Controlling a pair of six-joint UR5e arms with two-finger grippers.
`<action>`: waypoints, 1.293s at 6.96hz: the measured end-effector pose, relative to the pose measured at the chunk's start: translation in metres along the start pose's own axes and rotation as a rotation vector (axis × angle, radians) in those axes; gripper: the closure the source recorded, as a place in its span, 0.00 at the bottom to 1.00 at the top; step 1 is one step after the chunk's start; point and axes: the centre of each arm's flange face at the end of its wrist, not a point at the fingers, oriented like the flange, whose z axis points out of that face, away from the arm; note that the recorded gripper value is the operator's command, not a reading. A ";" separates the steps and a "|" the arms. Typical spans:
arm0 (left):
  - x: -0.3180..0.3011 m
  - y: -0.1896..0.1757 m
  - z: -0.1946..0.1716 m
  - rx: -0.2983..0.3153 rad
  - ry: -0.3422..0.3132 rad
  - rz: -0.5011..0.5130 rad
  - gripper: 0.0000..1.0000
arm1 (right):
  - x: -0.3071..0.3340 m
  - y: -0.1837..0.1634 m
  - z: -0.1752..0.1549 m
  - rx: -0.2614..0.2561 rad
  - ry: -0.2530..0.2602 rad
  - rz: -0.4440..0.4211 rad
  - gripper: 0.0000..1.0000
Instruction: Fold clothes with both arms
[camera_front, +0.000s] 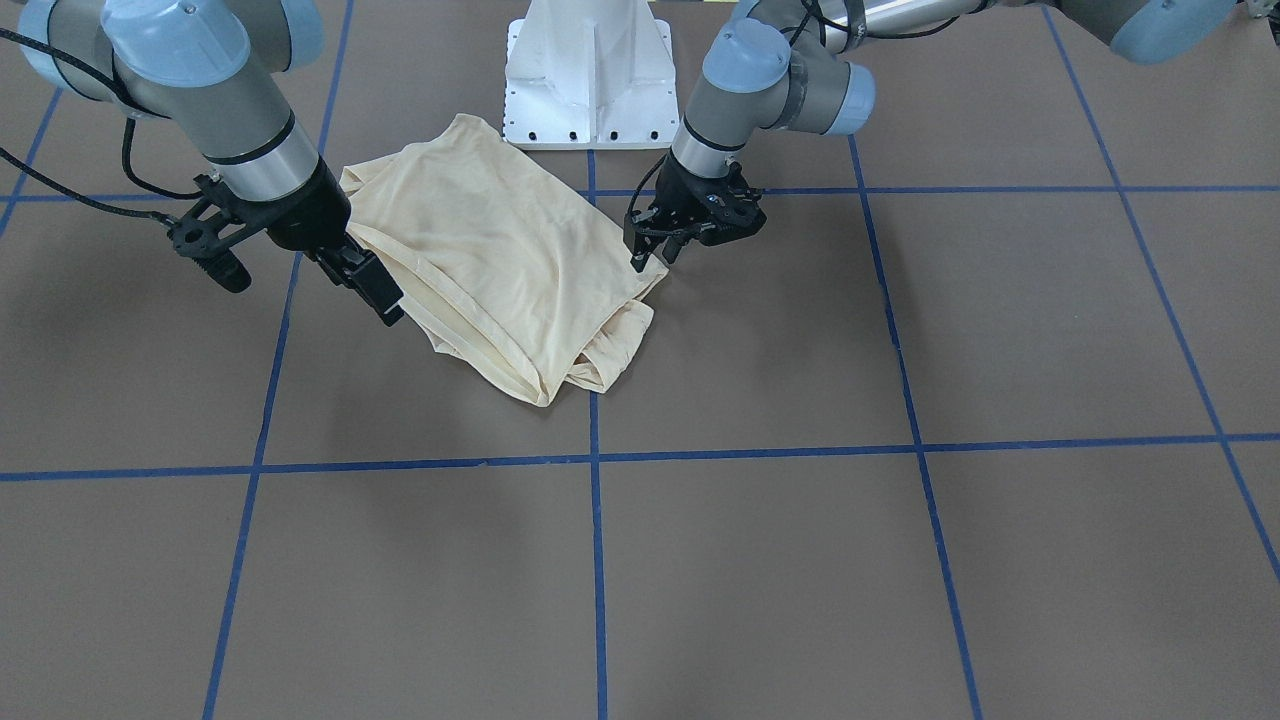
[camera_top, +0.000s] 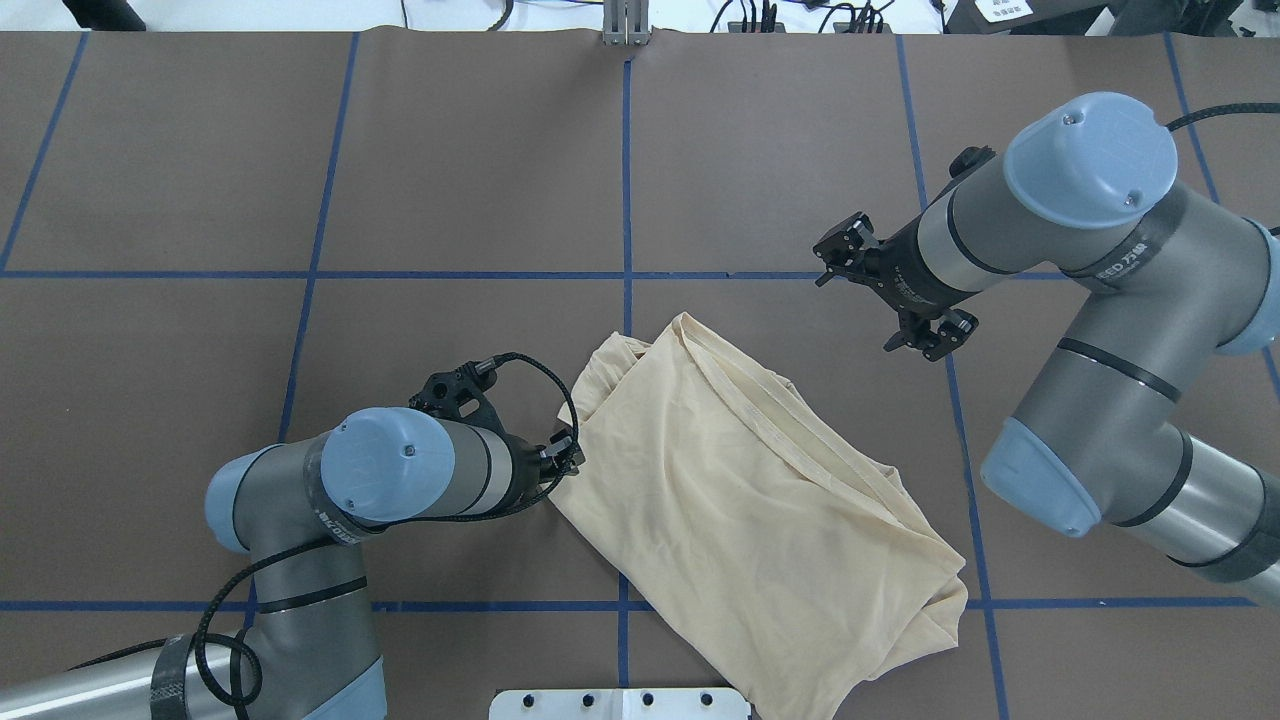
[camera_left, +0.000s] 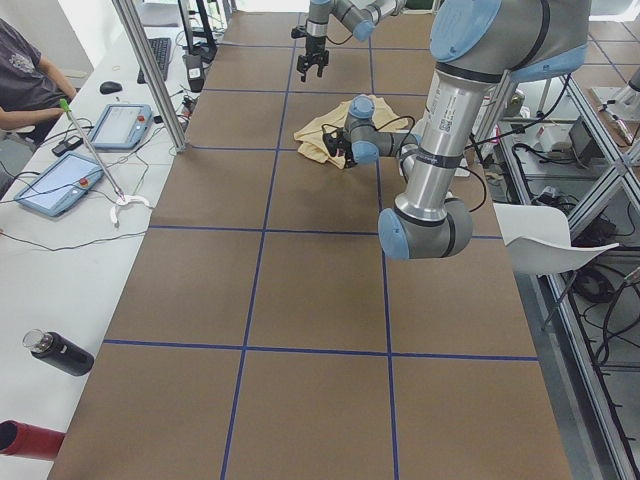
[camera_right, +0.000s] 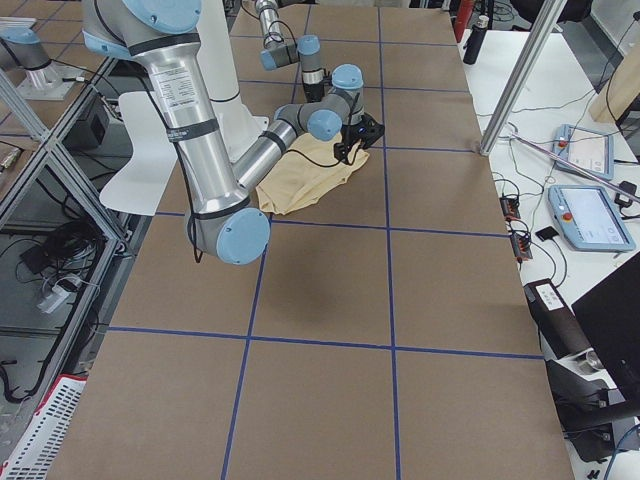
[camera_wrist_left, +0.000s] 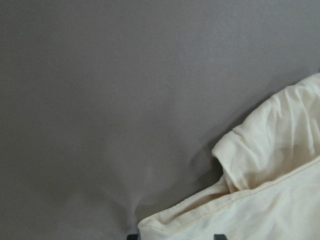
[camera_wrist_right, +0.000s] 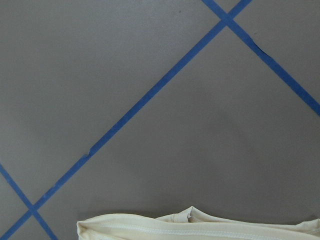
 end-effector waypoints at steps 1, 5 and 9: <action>-0.001 0.000 0.001 0.001 -0.002 0.001 0.56 | 0.000 0.000 0.000 0.000 0.000 0.000 0.00; 0.000 0.000 0.001 0.005 0.000 0.001 1.00 | 0.001 -0.002 0.001 0.002 0.005 0.003 0.00; 0.027 -0.066 -0.033 0.091 0.065 0.054 1.00 | 0.001 -0.004 -0.002 0.005 0.001 0.006 0.00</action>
